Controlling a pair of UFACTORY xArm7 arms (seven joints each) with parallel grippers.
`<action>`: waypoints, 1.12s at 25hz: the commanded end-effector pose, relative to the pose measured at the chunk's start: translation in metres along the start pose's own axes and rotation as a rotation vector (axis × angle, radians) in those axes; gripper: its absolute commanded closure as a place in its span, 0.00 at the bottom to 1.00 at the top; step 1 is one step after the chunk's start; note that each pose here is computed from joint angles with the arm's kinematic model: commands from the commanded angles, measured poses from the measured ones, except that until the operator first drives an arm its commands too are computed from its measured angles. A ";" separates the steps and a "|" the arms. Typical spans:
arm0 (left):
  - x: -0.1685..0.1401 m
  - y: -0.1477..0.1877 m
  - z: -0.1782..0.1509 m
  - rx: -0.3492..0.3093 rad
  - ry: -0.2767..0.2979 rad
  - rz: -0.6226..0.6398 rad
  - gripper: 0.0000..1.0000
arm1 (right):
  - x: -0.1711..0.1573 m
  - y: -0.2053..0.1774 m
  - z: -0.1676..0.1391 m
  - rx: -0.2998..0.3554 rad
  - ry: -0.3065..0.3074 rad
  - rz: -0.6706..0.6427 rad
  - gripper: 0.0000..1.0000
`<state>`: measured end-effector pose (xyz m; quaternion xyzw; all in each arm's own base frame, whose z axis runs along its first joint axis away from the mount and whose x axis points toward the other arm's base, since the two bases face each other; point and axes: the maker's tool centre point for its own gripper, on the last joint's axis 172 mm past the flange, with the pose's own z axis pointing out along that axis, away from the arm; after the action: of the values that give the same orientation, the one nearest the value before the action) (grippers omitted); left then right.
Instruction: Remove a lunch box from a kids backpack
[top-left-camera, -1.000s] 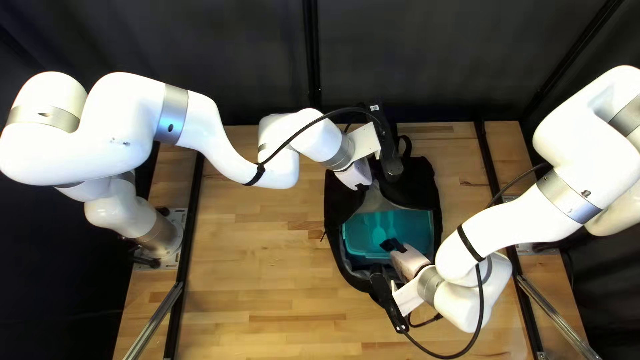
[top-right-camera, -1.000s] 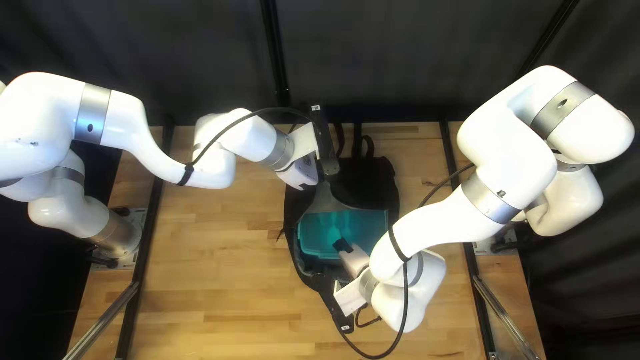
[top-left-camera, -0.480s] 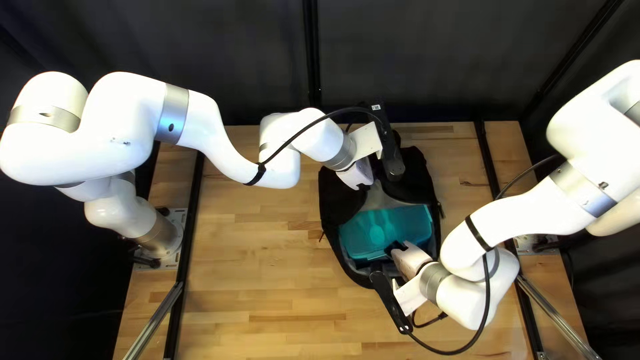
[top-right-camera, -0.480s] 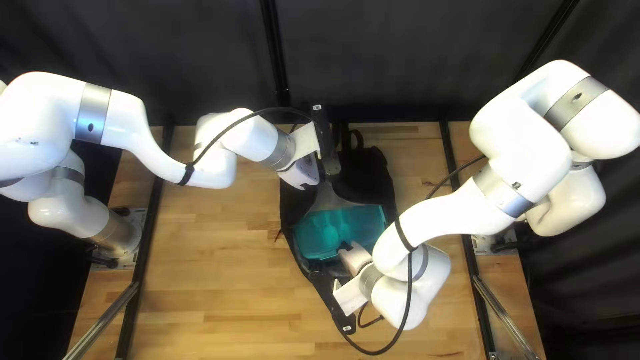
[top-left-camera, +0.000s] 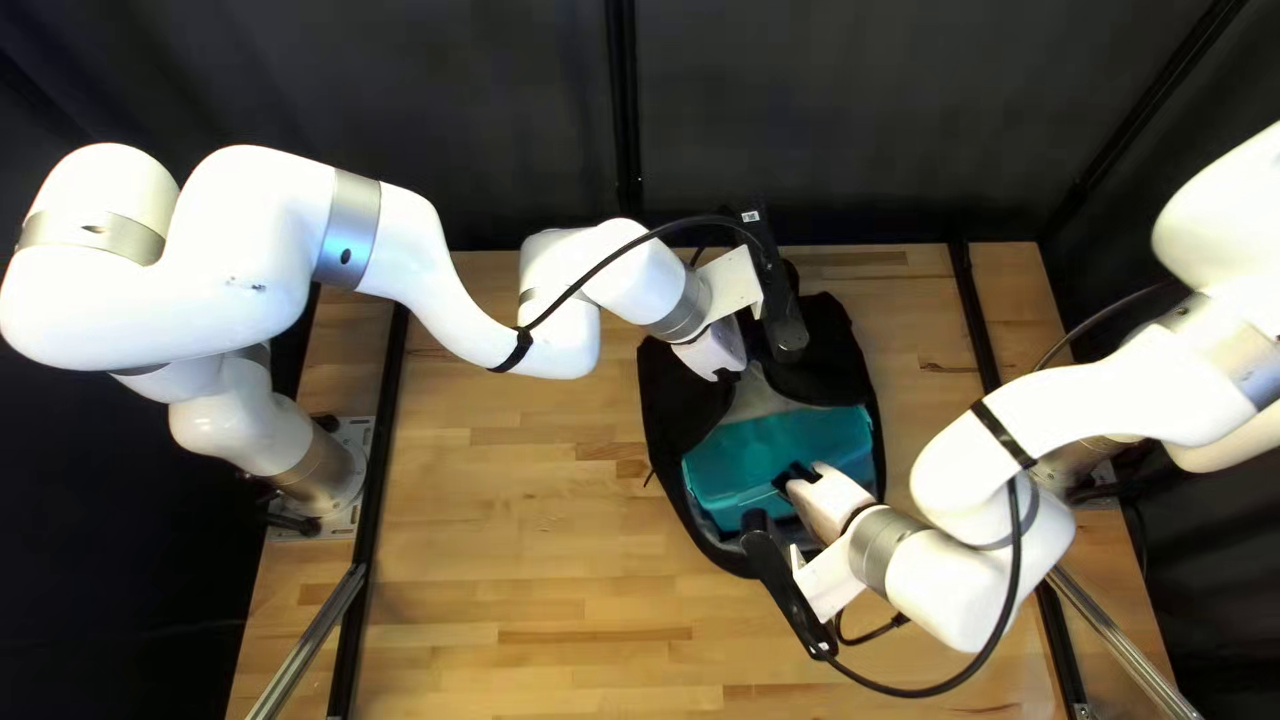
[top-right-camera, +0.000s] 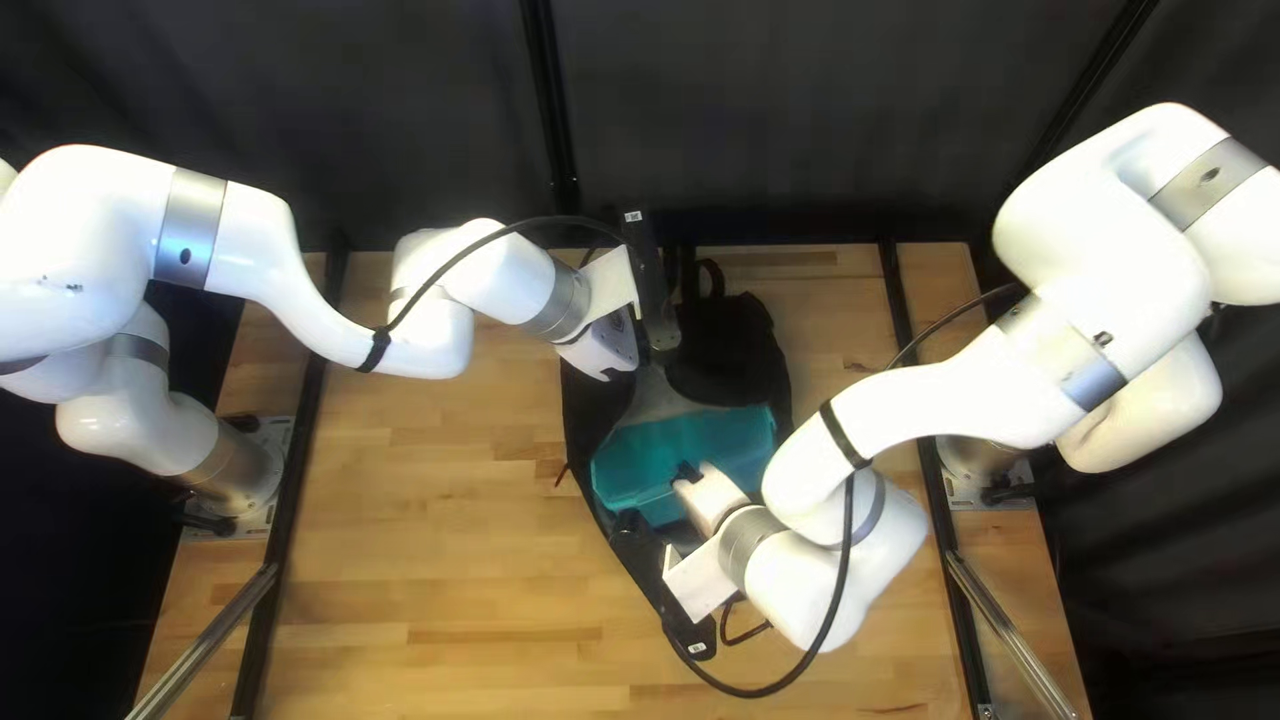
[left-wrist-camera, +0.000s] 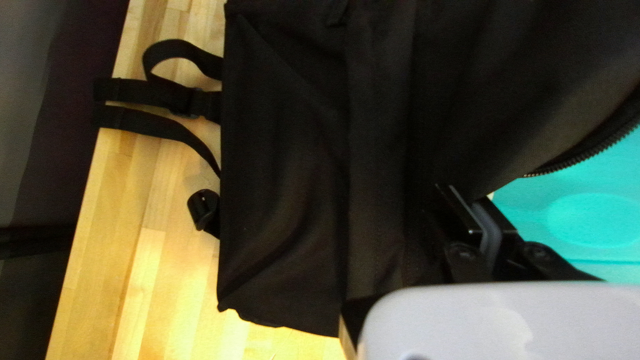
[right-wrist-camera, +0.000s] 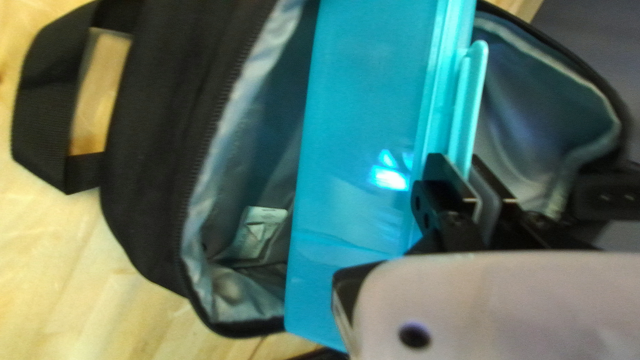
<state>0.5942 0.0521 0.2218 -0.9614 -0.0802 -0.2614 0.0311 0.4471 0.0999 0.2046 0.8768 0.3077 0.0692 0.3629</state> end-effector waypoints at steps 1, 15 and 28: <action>-0.001 0.000 0.000 -0.001 0.003 -0.003 1.00 | -0.003 0.010 -0.006 -0.014 -0.006 -0.003 1.00; -0.004 -0.002 0.002 -0.003 0.008 -0.010 1.00 | -0.007 0.042 -0.037 -0.056 -0.005 -0.019 1.00; -0.031 -0.014 -0.013 0.007 -0.029 -0.003 1.00 | -0.008 0.035 -0.100 -0.097 -0.020 -0.055 1.00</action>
<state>0.5646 0.0593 0.2171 -0.9639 -0.0833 -0.2508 0.0321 0.4288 0.1257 0.2943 0.8529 0.3209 0.0668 0.4064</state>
